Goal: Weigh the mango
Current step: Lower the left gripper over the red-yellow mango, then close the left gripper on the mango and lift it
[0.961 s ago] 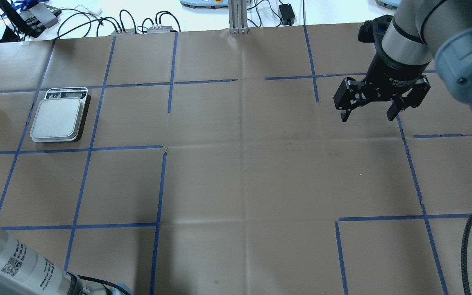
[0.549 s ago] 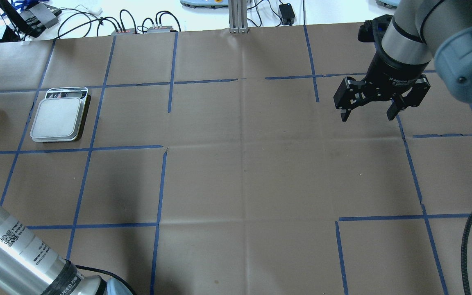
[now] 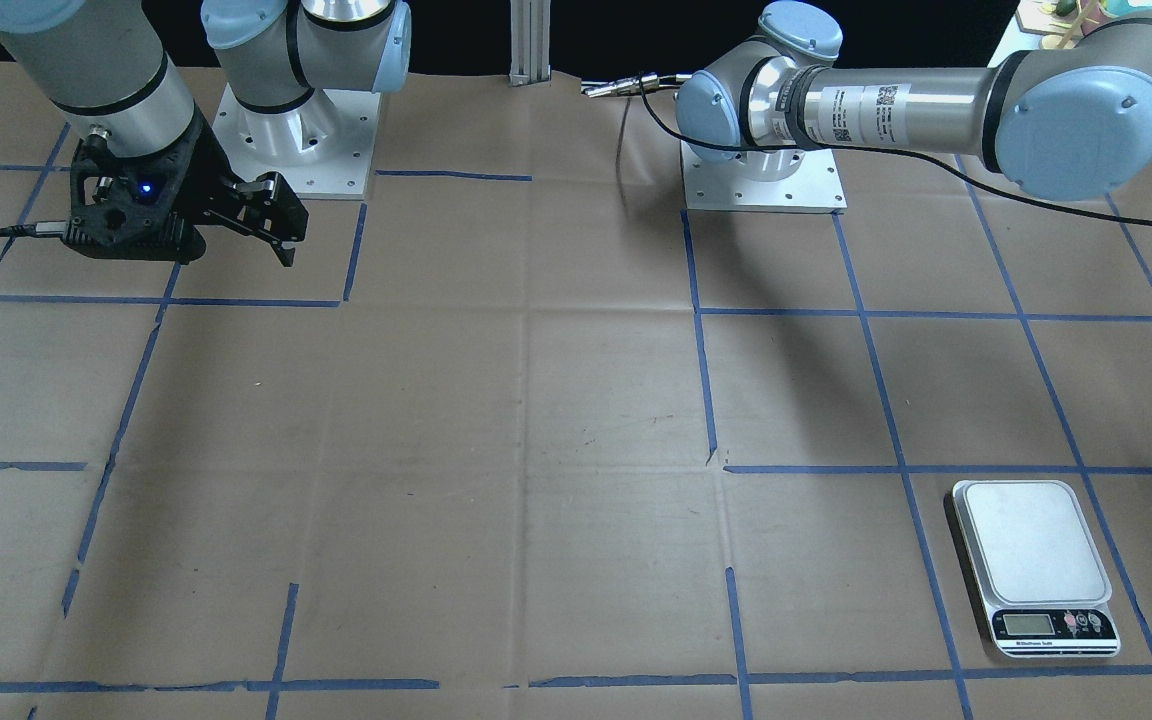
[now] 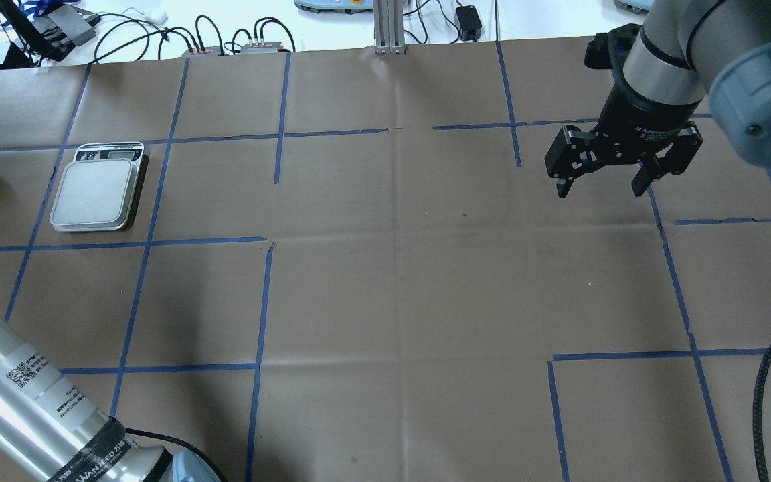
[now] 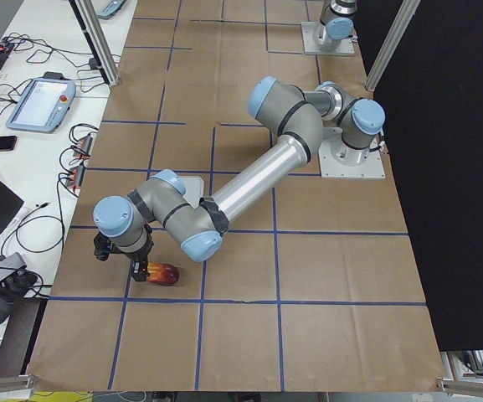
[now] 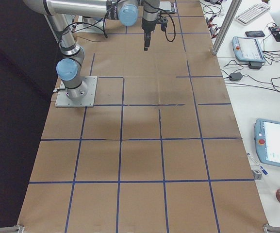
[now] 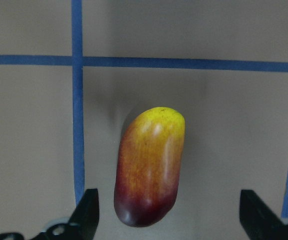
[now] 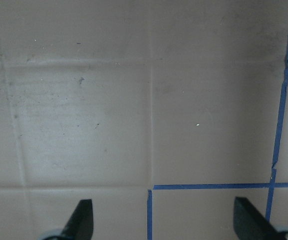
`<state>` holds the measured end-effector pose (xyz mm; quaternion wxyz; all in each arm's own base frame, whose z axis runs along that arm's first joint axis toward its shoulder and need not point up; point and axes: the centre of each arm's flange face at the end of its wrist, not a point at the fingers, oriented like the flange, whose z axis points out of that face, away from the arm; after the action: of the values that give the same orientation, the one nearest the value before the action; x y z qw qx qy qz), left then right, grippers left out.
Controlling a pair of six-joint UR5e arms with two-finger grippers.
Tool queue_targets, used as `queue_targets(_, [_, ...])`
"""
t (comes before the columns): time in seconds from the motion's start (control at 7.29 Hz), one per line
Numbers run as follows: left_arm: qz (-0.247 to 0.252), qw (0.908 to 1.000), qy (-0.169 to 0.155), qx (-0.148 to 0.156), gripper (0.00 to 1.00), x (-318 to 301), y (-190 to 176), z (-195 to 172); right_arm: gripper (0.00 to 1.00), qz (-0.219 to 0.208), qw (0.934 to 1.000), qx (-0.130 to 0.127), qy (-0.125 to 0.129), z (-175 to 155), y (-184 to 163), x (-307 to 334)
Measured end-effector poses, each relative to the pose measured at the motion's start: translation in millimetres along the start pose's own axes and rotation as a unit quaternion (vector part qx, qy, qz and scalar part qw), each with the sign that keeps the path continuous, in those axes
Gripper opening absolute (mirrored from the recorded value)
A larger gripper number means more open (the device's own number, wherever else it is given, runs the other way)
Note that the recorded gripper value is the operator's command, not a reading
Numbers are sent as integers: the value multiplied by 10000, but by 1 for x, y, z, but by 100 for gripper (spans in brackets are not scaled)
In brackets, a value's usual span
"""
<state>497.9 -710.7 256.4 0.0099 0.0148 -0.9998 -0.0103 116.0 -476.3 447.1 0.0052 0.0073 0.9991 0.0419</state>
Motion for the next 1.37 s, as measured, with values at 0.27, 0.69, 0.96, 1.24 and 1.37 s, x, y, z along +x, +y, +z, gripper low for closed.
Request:
queue_targets(0.27, [30, 9999, 105, -115, 99, -2, -6, 36, 100, 0, 10000, 1, 0, 0, 0, 0])
queue_targets(0.69, [75, 9994, 216, -250, 80, -4, -9, 72, 100, 0, 10000, 2, 0, 0, 0, 0])
queue_targets(0.96, [84, 9993, 228, -267, 54, -5, -10, 77, 100, 0, 10000, 5, 0, 0, 0, 0])
queue_targets(1.24, [83, 9995, 203, -238, 52, -4, -10, 71, 100, 0, 10000, 3, 0, 0, 0, 0])
queue_targets(1.37, [92, 9997, 147, -181, 52, -2, -10, 54, 100, 0, 10000, 3, 0, 0, 0, 0])
